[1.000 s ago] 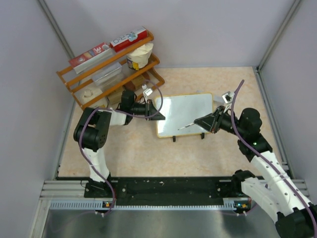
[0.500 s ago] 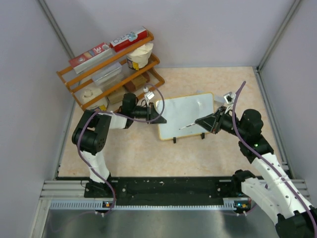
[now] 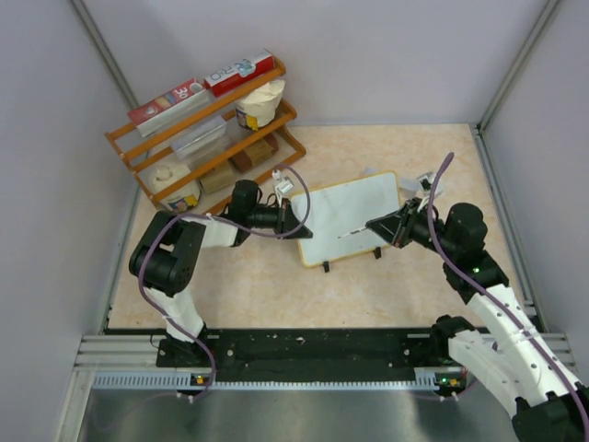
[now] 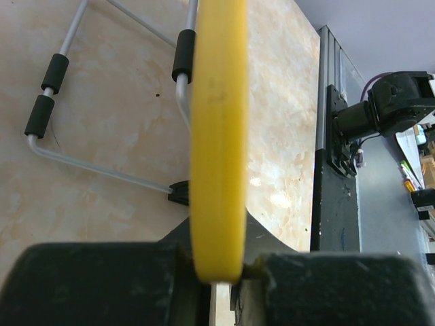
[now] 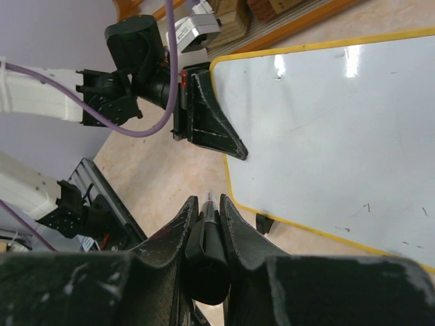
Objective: Write a sentence on the whiteboard
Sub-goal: Adjust the whiteboard marker at the Whiteboard stand.
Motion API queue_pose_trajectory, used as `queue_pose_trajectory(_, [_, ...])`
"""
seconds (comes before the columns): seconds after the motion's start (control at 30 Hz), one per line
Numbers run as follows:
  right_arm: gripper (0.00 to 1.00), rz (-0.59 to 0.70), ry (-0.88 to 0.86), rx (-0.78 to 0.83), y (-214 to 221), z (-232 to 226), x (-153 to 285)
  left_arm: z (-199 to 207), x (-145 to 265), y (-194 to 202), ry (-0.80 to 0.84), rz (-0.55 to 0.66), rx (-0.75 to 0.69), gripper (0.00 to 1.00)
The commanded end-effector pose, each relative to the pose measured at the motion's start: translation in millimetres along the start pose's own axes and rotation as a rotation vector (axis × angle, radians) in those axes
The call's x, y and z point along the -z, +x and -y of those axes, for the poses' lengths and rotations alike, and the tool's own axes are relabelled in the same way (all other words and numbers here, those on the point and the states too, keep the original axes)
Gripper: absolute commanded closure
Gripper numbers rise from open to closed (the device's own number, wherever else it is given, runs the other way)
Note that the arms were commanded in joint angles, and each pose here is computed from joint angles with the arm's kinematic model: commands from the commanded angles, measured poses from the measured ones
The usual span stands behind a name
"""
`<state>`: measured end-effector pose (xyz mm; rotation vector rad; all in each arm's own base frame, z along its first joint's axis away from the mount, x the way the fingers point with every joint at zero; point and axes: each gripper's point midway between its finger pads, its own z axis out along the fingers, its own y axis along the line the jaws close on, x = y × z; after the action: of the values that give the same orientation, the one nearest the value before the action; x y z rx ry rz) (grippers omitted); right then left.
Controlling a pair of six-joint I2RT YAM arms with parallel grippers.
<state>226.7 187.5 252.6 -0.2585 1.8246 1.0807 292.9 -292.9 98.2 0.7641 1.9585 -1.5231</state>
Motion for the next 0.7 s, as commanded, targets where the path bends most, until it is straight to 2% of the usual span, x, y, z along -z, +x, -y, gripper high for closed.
queue_pose_trajectory(0.0, [1.0, 0.043, 0.048, 0.079, -16, 3, -3, 7, 4, 43, -0.005, -0.104, 0.071, 1.0])
queue_pose_trajectory(0.23, [1.0, 0.022, 0.068, 0.142, -16, -2, -15, 12, 12, 44, 0.009, -0.135, 0.064, 1.0])
queue_pose_trajectory(0.6, [1.0, 0.077, 0.1, 0.194, -32, 3, -27, 7, 23, 47, 0.005, -0.156, 0.055, 1.0])
queue_pose_trajectory(0.67, [1.0, 0.069, 0.099, 0.189, -31, 5, -30, 4, 24, 47, -0.002, -0.158, 0.06, 0.97])
